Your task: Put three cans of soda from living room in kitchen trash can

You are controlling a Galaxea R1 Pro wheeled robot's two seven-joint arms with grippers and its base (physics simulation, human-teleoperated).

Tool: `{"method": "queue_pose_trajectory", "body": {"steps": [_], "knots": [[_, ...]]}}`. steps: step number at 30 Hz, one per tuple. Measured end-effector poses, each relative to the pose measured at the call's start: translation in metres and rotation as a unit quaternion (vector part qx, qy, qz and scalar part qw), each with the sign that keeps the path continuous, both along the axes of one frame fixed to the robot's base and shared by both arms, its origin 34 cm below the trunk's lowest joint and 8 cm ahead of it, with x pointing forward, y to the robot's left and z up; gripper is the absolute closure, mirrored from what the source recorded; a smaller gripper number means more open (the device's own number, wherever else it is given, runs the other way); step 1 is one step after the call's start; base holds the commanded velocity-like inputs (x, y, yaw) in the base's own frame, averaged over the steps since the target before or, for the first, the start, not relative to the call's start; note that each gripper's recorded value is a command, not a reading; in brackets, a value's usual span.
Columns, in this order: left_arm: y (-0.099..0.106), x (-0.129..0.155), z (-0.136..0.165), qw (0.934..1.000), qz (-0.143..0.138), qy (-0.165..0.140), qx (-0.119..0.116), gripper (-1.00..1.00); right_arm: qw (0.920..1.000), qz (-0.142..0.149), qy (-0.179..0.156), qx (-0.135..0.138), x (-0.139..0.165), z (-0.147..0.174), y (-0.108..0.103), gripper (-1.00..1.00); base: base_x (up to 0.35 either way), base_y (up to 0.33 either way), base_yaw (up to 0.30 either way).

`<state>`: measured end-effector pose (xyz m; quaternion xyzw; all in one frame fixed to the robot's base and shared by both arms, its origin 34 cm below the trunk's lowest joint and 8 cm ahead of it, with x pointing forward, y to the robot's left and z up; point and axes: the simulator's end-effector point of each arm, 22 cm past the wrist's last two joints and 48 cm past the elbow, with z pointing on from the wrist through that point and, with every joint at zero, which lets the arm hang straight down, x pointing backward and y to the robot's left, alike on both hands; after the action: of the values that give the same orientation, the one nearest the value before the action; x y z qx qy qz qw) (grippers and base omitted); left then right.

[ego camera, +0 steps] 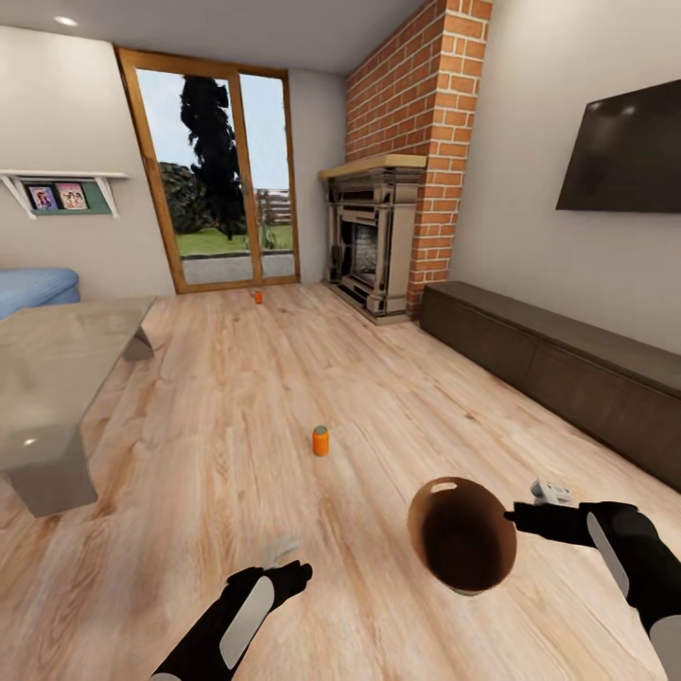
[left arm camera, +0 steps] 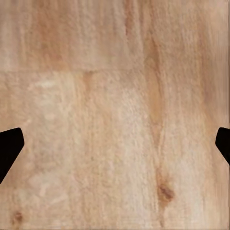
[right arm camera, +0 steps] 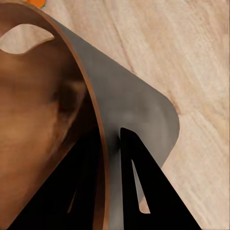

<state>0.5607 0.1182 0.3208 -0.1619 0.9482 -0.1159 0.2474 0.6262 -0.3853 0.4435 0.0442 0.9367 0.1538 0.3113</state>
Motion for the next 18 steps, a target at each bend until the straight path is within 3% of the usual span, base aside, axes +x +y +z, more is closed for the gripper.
{"method": "queue_pose_trajectory", "body": {"steps": [6,10,12,18], "knots": [[0.004,-0.008,-0.009,0.9999,0.000,0.013,0.004,-1.00,0.9998,0.006,-0.014,-0.014,0.005,0.010,-0.001,1.00,0.273,-0.208,0.000],[0.014,-0.015,-0.019,0.9995,0.005,0.027,0.017,-1.00,1.0000,0.003,0.005,0.000,0.000,0.009,0.004,1.00,0.276,-0.202,0.000],[0.027,-0.017,-0.022,0.9989,0.013,0.032,0.030,-1.00,0.9998,0.004,0.016,-0.005,-0.001,0.016,0.005,1.00,0.276,-0.201,0.000],[0.061,-0.020,-0.027,0.9953,0.053,0.043,0.068,-1.00,0.9999,0.012,-0.003,0.004,0.008,0.045,0.018,1.00,0.275,-0.213,0.000]]}}
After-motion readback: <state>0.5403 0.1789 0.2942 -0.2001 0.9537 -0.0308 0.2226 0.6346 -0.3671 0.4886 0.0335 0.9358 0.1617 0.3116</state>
